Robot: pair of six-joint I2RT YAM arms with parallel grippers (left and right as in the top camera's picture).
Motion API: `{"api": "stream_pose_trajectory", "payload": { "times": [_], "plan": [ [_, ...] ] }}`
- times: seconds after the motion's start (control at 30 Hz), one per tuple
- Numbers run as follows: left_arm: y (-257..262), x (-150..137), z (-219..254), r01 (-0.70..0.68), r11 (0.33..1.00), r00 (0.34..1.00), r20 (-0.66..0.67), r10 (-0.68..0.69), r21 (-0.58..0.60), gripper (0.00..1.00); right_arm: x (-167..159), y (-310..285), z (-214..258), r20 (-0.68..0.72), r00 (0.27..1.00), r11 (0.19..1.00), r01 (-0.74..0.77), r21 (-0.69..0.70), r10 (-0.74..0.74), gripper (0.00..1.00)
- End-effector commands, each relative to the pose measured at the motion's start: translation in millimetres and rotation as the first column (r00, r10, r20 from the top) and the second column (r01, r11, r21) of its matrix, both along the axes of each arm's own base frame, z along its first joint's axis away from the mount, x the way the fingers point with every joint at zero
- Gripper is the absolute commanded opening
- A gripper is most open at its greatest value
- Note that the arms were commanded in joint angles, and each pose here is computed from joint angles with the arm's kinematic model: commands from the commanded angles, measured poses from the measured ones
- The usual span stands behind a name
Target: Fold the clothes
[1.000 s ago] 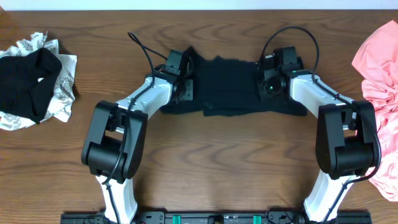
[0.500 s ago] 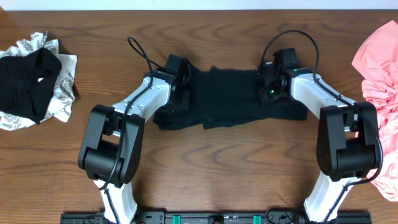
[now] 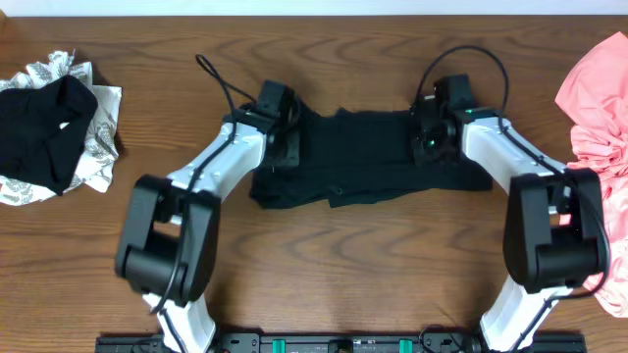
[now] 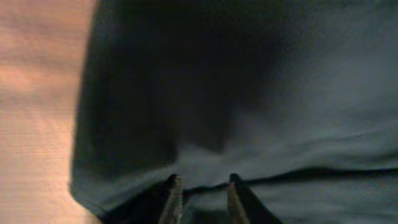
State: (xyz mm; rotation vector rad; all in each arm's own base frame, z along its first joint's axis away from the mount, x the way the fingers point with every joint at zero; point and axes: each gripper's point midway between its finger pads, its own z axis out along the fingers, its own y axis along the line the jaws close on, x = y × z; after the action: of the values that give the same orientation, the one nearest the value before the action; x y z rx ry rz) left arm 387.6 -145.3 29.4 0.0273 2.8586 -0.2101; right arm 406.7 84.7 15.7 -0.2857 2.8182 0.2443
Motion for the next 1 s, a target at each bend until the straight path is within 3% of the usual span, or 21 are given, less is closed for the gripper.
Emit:
{"api": "stream_pose_trajectory", "payload": {
  "times": [0.0, 0.1, 0.37, 0.47, 0.53, 0.67, 0.97],
  "plan": [
    [-2.7, 12.4, 45.3, -0.004, 0.999, 0.992, 0.129, 0.008, -0.036, 0.41, 25.4, -5.4, 62.8, 0.149, 0.988, 0.999, 0.049, 0.016, -0.051, 0.44],
    [-2.7, 12.1, 69.6, -0.002, 0.999, 0.984, 0.178, 0.011, -0.055, 0.55, 18.0, -17.9, 88.9, 0.155, 0.979, 0.991, 0.126, 0.032, -0.13, 0.52],
    [-3.4, -23.4, 71.2, -0.009, 0.999, 0.998, 0.069, 0.012, -0.042, 0.6, -39.9, -94.4, 90.8, -0.014, 0.881, 0.877, 0.468, -0.111, -0.472, 0.55],
    [-5.8, -33.5, 66.8, 0.005, 1.0, 0.999, 0.033, -0.004, -0.027, 0.8, -55.1, -113.1, 82.0, -0.072, 0.824, 0.825, 0.553, -0.118, -0.562, 0.55],
    [-6.6, -36.6, 65.9, 0.01, 1.0, 1.0, 0.023, -0.009, -0.023, 0.87, -63.4, -125.2, 75.2, -0.096, 0.781, 0.786, 0.605, -0.125, -0.617, 0.52],
    [-6.6, -36.8, 65.8, 0.01, 1.0, 1.0, 0.022, -0.009, -0.022, 0.9, -74.4, -140.8, 62.4, -0.122, 0.715, 0.725, 0.677, -0.13, -0.689, 0.5],
    [-6.5, -36.9, 65.8, 0.01, 1.0, 1.0, 0.022, -0.009, -0.022, 0.91, -84.7, -143.7, 23.9, -0.165, 0.689, 0.703, 0.709, -0.048, -0.706, 0.49]
  ]
}}
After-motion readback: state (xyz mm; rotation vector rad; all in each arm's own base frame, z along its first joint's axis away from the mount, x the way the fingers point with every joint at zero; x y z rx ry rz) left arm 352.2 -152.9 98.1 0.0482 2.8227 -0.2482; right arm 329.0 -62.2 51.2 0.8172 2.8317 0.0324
